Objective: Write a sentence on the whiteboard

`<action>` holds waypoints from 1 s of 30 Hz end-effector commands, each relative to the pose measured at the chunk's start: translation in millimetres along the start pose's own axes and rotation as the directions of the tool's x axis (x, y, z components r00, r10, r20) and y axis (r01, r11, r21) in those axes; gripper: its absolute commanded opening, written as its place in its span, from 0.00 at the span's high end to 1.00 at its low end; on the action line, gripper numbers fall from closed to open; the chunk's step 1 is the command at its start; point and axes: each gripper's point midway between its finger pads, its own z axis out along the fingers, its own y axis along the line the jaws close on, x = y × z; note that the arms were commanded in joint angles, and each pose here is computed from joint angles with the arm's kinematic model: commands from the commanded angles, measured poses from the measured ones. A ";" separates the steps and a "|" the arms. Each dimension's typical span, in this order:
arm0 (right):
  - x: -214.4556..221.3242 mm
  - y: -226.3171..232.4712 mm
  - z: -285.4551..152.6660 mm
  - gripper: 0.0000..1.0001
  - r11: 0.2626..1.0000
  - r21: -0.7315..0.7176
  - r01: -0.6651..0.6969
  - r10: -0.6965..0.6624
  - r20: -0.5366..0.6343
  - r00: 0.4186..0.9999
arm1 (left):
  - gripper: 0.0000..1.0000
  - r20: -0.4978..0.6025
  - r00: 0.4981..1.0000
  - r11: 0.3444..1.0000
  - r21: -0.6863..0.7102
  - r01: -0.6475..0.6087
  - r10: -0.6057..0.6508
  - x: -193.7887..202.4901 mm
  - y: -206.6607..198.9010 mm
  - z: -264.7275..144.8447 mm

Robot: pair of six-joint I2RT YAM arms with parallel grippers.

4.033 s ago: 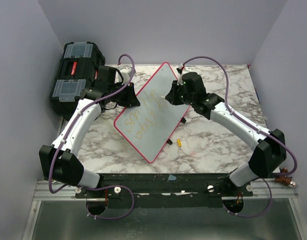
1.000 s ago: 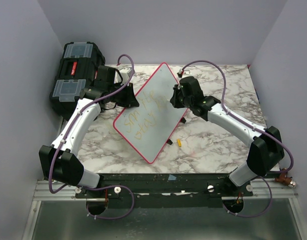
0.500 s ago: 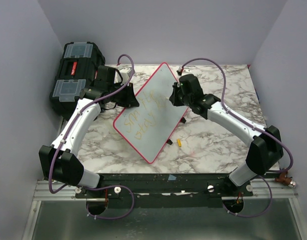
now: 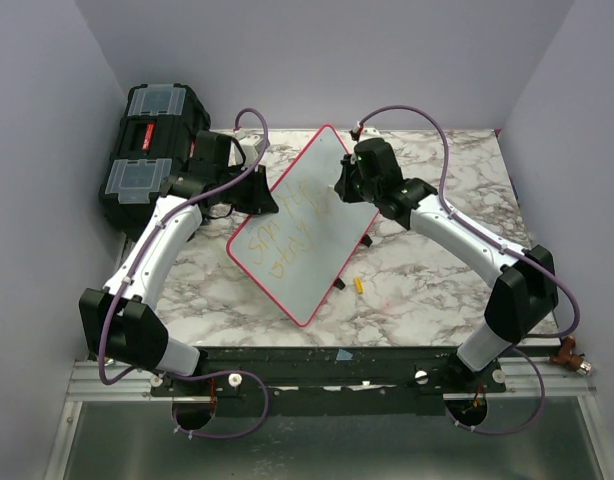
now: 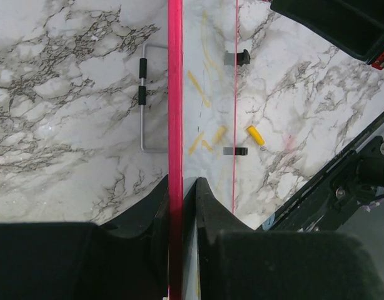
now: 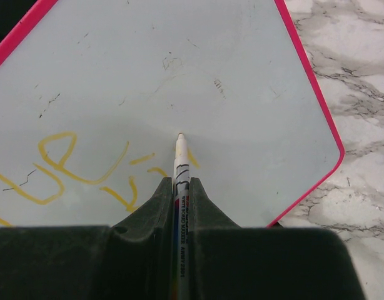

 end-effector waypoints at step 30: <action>54.4 -19.8 13.4 0.99 0.999 0.047 -0.002 0.008 -0.128 0.992 | 1.00 0.057 0.991 0.991 -0.051 -0.120 0.123 -20.4 7.9 -2.8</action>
